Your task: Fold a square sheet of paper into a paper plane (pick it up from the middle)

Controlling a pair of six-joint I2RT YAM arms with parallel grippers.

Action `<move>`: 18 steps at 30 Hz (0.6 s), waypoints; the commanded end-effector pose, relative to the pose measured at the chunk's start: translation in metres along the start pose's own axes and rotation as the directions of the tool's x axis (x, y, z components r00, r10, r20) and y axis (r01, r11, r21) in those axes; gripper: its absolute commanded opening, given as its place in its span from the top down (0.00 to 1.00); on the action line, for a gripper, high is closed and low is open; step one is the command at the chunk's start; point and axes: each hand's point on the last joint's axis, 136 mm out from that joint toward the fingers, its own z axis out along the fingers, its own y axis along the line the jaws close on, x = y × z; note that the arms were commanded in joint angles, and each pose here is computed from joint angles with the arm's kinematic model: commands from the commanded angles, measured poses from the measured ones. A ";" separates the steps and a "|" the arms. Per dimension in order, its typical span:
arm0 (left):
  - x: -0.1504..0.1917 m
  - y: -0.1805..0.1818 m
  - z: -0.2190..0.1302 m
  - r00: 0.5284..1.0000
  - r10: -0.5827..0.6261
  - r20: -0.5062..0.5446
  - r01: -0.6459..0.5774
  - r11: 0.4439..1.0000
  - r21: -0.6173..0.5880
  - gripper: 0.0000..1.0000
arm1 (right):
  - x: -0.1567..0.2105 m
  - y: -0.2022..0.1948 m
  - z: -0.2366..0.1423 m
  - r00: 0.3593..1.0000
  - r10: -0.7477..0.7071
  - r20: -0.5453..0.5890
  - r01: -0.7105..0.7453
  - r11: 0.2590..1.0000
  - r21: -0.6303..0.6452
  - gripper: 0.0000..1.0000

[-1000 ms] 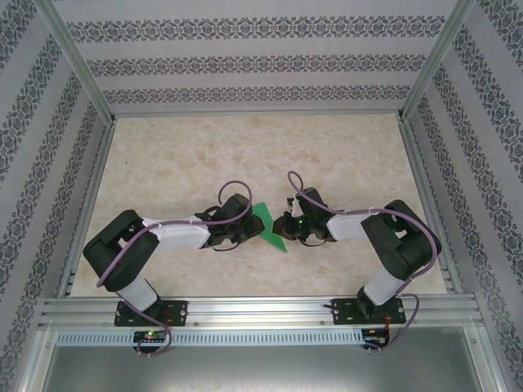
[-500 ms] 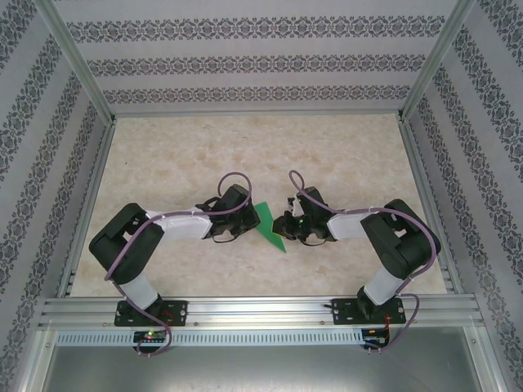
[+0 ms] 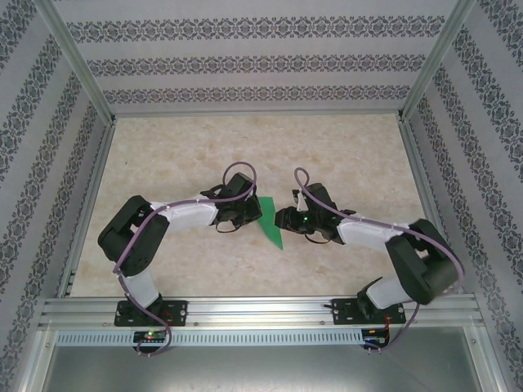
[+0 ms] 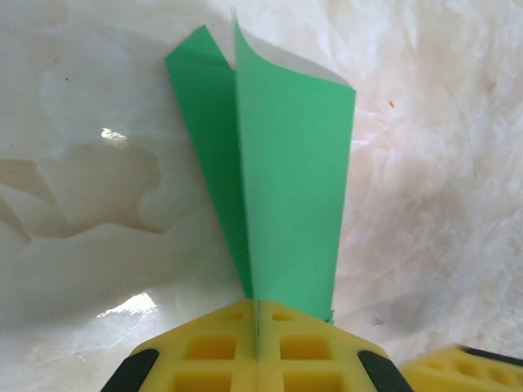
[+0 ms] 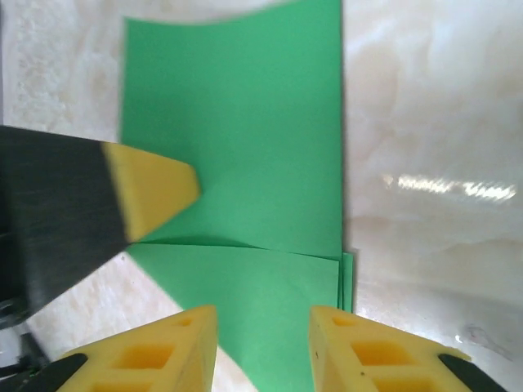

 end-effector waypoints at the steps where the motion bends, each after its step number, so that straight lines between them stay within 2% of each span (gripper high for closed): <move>1: 0.002 0.000 -0.001 0.999 0.008 -0.035 -0.008 1.000 -0.012 1.00 | 0.006 -0.008 -0.011 0.981 -0.191 0.036 0.186 0.976 0.112 0.68; 4: 0.001 -0.003 0.000 0.999 0.001 -0.040 -0.001 1.000 -0.002 1.00 | 0.019 0.005 -0.011 0.936 -0.348 0.051 0.341 0.933 0.113 0.67; 8: 0.002 -0.005 0.002 0.999 -0.004 -0.050 0.004 1.000 0.009 1.00 | 0.029 0.011 -0.006 0.866 -0.497 0.053 0.480 0.857 0.188 0.66; 13: 0.002 -0.008 0.002 0.998 -0.009 -0.054 0.010 1.000 0.020 1.00 | 0.033 0.011 0.000 0.758 -0.647 0.089 0.606 0.747 0.273 0.60; 18: 0.003 -0.008 0.004 0.998 -0.012 -0.064 0.014 1.000 0.018 1.00 | 0.043 0.014 0.014 0.654 -0.755 0.048 0.716 0.638 0.285 0.60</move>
